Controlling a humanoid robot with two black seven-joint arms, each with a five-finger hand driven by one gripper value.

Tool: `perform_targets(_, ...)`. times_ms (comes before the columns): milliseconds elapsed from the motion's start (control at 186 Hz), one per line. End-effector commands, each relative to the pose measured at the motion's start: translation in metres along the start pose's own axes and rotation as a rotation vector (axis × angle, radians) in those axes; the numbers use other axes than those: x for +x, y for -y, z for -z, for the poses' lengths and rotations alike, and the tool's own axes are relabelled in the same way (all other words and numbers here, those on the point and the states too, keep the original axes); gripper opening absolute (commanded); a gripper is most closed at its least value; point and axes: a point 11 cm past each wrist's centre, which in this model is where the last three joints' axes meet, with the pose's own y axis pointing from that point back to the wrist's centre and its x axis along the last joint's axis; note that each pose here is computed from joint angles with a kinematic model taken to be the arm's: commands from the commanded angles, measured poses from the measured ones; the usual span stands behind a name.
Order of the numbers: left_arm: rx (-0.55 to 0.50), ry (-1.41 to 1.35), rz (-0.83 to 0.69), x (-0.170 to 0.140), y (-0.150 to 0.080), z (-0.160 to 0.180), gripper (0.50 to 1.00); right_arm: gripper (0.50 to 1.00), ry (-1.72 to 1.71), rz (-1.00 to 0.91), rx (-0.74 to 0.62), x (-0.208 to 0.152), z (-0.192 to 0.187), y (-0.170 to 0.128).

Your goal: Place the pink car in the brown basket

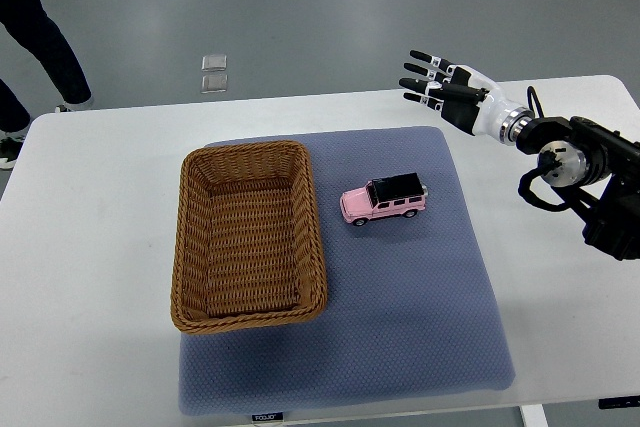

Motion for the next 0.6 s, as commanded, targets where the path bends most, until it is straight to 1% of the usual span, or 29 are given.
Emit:
perform_targets(0,-0.001,-0.003,-0.001,0.0,0.0,0.0,1.0,0.917,0.0,0.004,-0.007,-0.001,-0.003,0.0)
perform_targets(189,-0.001,-0.005,-0.001,0.0,0.0,0.0,1.0,0.917,-0.006,0.008,-0.003,-0.001,-0.001,0.0)
perform_targets(469,-0.001,0.002,0.001,0.0,0.0,-0.001,1.0,0.919,-0.018,0.003,0.047,0.0,0.01,0.0)
perform_targets(592,-0.001,0.002,0.001,0.0,0.0,-0.001,1.0,0.917,-0.039,0.02,0.043,-0.001,0.01,-0.001)
